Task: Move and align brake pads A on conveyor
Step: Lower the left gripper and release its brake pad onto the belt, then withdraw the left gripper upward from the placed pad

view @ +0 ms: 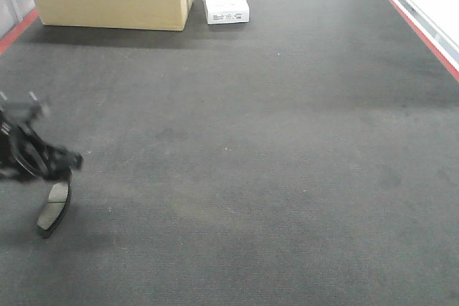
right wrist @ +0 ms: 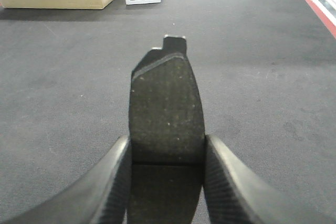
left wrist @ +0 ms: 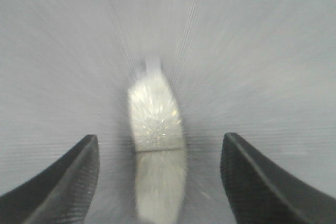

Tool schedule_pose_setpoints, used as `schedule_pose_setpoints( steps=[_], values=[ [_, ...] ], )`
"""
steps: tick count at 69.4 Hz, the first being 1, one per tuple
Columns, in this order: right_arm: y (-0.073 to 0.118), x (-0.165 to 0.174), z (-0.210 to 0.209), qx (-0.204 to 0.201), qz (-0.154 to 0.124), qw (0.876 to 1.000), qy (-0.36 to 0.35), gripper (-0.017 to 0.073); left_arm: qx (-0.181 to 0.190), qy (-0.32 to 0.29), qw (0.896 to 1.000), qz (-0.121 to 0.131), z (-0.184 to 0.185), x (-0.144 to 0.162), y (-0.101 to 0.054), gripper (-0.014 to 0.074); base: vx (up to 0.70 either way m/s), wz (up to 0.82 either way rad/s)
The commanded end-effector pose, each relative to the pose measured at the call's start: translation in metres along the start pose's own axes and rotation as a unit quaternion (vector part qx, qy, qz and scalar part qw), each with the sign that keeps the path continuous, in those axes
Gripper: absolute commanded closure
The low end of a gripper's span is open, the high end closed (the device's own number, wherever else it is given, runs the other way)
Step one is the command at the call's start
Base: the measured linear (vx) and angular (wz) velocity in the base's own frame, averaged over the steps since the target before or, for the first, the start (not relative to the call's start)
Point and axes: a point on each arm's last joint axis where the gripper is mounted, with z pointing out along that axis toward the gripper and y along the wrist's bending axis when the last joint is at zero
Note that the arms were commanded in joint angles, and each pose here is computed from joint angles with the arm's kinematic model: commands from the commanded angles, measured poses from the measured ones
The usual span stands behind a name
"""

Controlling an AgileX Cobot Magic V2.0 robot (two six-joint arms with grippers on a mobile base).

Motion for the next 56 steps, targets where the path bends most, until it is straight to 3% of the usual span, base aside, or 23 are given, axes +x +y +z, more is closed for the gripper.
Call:
schedule_pose_setpoints(
  steps=[1, 11, 29, 46, 56],
  values=[
    [0.001, -0.018, -0.004, -0.004, -0.006, 0.998, -0.059, 0.0566, 0.001, -0.102, 0.995, 0.004, -0.061, -0.008, -0.003, 0.0117, 0.00, 0.00],
    [0.001, -0.018, -0.004, -0.004, -0.006, 0.998, -0.059, 0.0566, -0.001, -0.172, 0.985, 0.007, -0.107, 0.013, -0.004, 0.0128, 0.00, 0.00],
    [0.001, -0.018, -0.004, -0.004, -0.006, 0.998, -0.059, 0.0566, -0.004, -0.315, 0.949, 0.008, -0.165, 0.081, -0.006, 0.0129, 0.00, 0.00],
    [0.001, -0.018, -0.004, -0.004, -0.006, 0.998, -0.059, 0.0566, -0.016, -0.409, 0.912, 0.017, -0.171, 0.158, -0.005, 0.0129, 0.00, 0.00],
    [0.001, -0.018, -0.004, -0.004, -0.006, 0.998, -0.059, 0.0566, -0.015, -0.435, 0.900, 0.016, -0.160, 0.196, -0.005, 0.0129, 0.00, 0.00]
  ],
)
